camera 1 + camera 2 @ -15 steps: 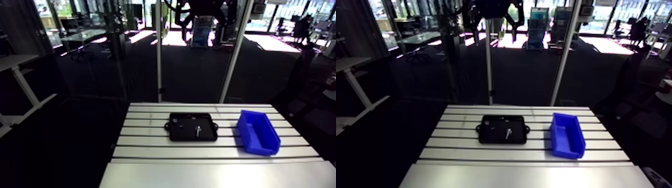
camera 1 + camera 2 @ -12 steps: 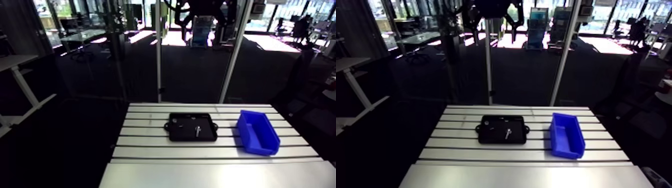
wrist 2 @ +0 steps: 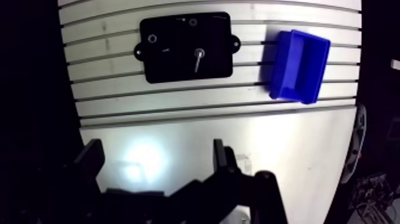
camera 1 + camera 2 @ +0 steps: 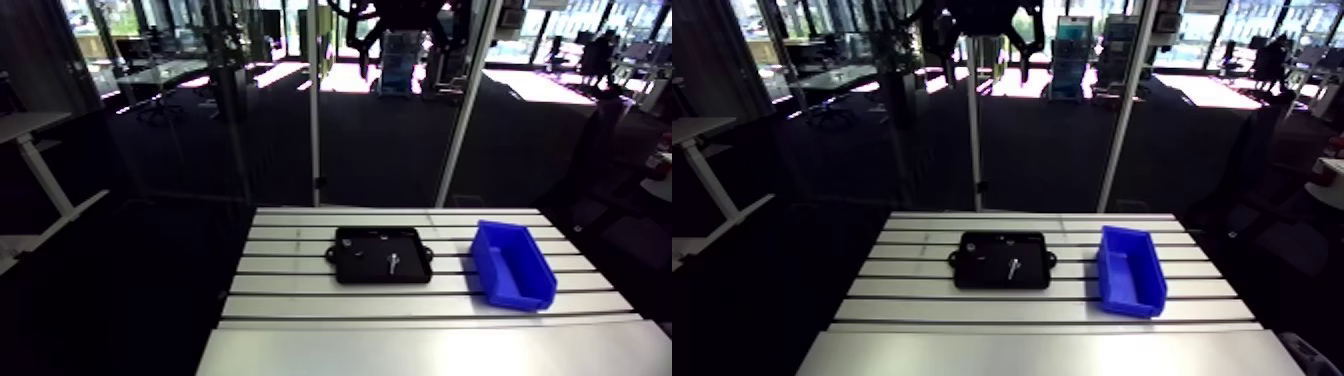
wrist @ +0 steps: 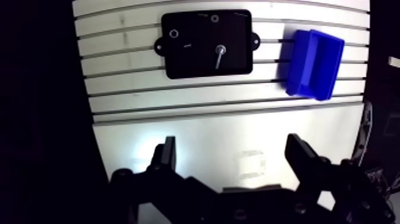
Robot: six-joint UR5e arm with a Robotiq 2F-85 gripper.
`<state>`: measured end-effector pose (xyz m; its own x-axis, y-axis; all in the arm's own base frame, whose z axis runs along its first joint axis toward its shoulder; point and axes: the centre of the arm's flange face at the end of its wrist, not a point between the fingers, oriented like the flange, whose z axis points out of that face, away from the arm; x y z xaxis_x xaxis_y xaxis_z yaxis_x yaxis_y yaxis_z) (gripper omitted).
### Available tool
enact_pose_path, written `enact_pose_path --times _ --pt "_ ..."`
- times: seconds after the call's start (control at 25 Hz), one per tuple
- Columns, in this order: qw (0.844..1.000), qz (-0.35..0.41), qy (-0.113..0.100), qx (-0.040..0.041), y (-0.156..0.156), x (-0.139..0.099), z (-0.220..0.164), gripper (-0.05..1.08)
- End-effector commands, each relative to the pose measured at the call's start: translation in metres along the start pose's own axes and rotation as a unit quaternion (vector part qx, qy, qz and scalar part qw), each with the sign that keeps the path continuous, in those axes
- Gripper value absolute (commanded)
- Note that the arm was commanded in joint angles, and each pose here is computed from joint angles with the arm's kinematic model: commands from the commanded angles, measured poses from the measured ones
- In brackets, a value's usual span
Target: Pick up the M10 bolt from the tray and put it into the blue bin.
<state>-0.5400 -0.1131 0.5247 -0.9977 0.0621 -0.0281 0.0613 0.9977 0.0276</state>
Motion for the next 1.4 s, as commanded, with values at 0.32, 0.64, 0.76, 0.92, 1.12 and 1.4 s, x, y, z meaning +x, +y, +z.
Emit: enact_pose_path --times 0.32,0.64,0.76,0.92,1.12,1.4 --pt "1.0 -0.001 -0.003 -0.0017 -0.002 0.002 0.004 0.01" --pt "1.0 -0.001 0.006 0.0017 -0.004 0.017 0.028 0.01" --pt "1.0 0.001 0.005 0.0032 -0.001 0.023 0.044 0.01" --pt "1.0 0.006 0.015 0.0051 0.004 0.027 0.064 0.01" --pt "1.0 0.019 0.02 0.0114 0.019 0.034 0.097 0.01" --pt "0.999 0.035 0.003 0.0187 0.035 0.039 0.147 0.01"
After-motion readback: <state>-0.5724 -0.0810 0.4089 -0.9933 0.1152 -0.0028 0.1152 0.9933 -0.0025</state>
